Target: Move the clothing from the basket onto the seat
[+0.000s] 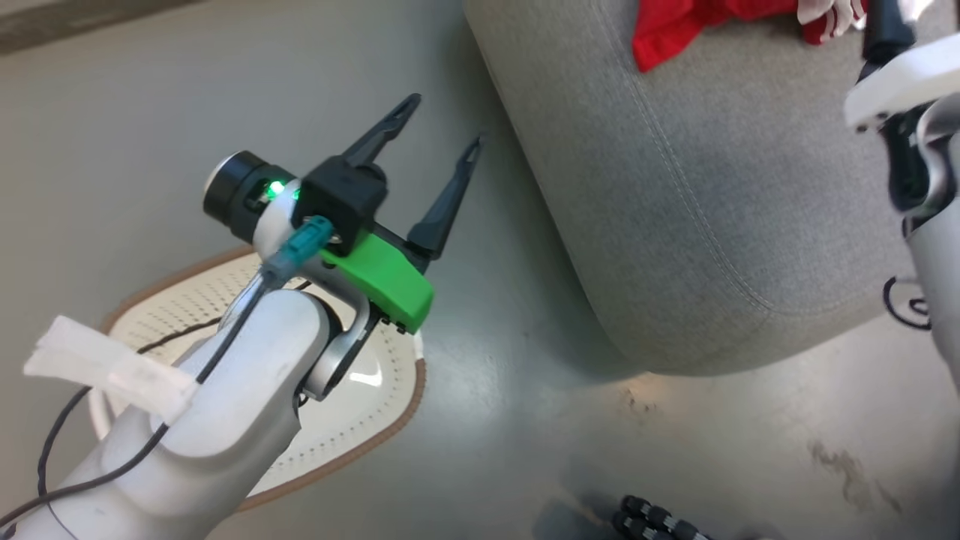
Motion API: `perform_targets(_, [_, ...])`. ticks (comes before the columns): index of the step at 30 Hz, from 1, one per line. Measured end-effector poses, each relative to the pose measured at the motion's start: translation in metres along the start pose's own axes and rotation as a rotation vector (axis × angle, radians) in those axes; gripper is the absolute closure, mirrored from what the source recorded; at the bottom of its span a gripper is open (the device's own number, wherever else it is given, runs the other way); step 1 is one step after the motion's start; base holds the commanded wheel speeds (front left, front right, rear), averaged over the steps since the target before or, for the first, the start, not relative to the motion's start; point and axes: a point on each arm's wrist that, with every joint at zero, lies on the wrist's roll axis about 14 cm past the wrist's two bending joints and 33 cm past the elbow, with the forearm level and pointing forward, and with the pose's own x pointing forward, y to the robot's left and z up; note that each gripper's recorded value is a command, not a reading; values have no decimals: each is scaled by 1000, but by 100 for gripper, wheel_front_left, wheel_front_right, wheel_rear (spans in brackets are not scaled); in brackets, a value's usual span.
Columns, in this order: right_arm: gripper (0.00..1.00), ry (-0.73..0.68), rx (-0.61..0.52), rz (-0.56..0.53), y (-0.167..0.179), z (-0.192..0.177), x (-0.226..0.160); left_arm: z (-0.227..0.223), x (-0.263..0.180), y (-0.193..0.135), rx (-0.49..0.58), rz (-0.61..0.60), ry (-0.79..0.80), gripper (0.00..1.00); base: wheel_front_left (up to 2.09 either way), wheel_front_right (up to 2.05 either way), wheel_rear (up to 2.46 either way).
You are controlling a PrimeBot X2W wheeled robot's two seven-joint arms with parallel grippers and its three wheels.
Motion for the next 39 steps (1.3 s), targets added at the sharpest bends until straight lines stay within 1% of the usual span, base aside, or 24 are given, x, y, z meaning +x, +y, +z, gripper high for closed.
perform_targets(4, [0,-19,32,50,19,4,-5,10,-11,13,4,69,-25,0,0,0,0])
perform_targets(9, [0,-55,68,139,52,13,-9,17,-34,35,-4,187,-42,0,0,0,0])
perform_targets(17, [0,-92,101,260,100,23,-22,23,-87,70,11,396,-29,0,0,0,0])
perform_targets(21, [0,-95,137,308,122,23,-34,25,-118,81,-1,499,-24,0,0,0,0])
perform_targets(30, [0,-98,202,390,163,24,-70,31,-189,86,14,688,-22,0,0,0,0])
perform_targets(36, [0,-85,255,455,193,21,-106,42,-239,89,22,825,-52,0,0,0,0])
perform_targets(37, [0,-88,266,470,198,23,-117,42,-256,88,21,868,-59,0,0,0,0])
perform_targets(39, [0,-93,269,476,199,24,-125,44,-272,86,19,910,-72,0,0,0,0])
